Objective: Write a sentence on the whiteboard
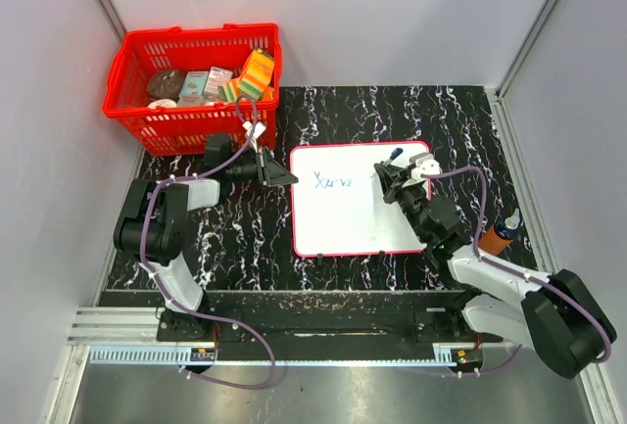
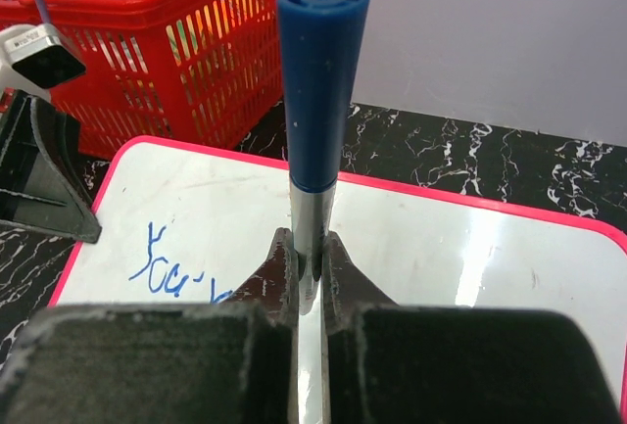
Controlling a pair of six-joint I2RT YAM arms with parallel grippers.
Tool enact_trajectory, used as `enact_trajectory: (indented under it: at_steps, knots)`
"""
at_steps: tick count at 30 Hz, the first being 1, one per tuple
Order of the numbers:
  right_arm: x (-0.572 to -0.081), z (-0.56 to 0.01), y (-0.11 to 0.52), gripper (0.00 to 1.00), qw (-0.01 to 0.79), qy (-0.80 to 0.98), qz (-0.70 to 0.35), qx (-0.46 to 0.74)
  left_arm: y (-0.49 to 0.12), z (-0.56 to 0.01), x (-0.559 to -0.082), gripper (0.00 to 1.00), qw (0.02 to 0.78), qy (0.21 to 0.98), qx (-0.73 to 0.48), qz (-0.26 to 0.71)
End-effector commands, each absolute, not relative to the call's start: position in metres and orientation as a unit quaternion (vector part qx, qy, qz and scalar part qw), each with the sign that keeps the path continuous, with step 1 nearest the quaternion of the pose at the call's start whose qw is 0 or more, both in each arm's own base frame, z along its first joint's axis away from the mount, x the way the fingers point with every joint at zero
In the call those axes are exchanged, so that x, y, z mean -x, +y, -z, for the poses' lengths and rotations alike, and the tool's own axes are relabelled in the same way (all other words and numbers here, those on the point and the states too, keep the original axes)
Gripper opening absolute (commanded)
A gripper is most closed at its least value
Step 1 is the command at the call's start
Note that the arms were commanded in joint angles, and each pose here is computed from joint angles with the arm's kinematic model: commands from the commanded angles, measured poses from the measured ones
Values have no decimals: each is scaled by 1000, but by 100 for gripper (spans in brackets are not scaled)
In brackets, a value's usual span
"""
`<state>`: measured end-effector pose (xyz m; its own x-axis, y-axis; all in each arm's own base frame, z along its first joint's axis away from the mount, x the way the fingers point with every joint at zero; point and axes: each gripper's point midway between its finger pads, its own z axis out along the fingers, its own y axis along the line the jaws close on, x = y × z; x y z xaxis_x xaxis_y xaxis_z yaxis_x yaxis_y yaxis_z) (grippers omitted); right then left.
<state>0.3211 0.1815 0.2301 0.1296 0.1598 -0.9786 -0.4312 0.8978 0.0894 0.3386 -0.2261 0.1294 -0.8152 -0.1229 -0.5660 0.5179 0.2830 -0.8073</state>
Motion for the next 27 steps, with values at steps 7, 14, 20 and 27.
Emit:
enact_trajectory:
  at_steps: [7,14,20,27]
  knots:
    - [-327,-240,181,0,769,602,-186,107,-226,-136,-344,0,313,749,-177,556]
    - [-328,-235,180,0,770,604,-172,116,-226,-137,-344,0,316,748,-180,555]
    - [-330,-230,182,0,767,607,-170,120,-226,-138,-345,0,315,748,-180,556]
    - [-333,-218,182,0,760,617,-161,124,-226,-139,-344,0,315,747,-182,556]
